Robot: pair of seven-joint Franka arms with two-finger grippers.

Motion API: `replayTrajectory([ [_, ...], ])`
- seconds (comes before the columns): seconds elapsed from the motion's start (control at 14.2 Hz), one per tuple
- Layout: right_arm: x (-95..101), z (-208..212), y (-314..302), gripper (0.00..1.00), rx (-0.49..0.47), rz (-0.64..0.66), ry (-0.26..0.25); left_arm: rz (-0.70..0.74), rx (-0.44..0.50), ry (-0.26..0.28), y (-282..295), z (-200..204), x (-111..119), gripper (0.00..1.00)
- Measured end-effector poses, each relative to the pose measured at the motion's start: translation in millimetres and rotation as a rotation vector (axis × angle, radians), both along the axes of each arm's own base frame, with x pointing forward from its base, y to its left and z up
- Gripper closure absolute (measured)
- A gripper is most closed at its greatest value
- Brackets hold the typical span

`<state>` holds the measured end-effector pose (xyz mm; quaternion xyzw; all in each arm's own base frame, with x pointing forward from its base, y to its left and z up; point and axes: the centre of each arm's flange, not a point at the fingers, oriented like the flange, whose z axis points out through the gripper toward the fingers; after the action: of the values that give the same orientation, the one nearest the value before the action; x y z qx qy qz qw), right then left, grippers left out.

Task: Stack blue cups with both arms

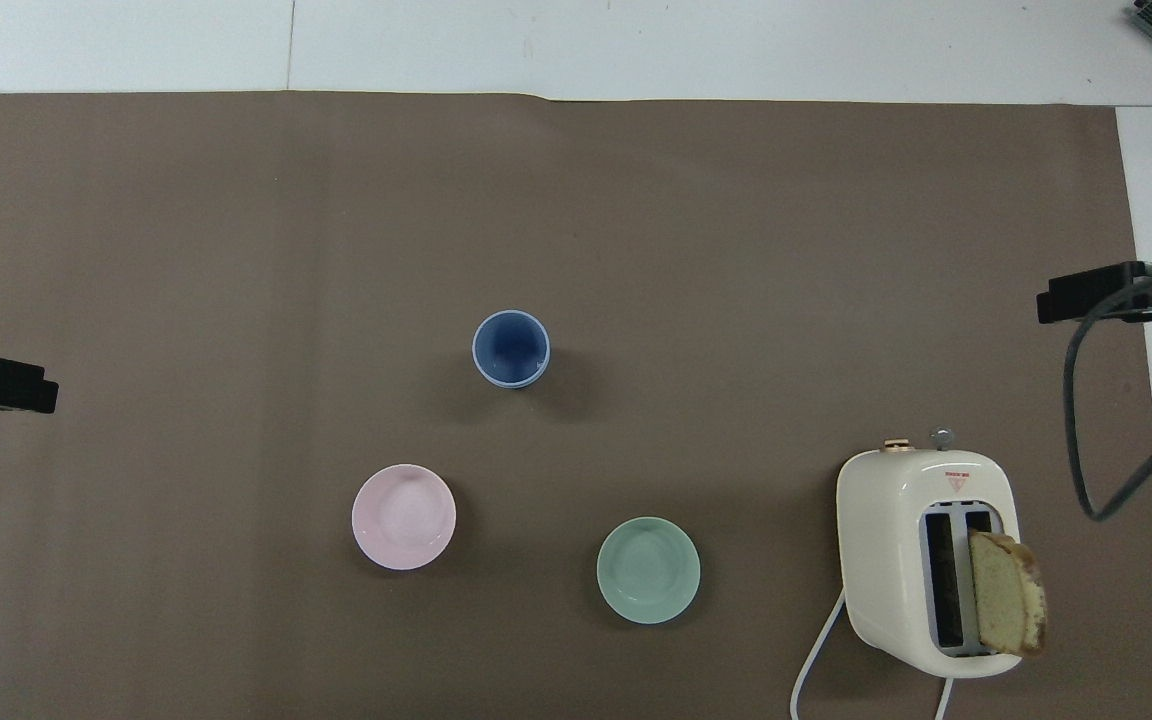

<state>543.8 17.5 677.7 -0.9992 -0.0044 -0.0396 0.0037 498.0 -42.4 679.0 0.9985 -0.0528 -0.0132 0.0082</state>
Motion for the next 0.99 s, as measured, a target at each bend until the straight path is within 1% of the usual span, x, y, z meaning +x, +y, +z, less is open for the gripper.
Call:
replayTrajectory([
  [0.99,-2.6,3,-18,0.0,0.001,-0.033,-0.001,0.0,0.0,0.0,0,0,0,0.0],
])
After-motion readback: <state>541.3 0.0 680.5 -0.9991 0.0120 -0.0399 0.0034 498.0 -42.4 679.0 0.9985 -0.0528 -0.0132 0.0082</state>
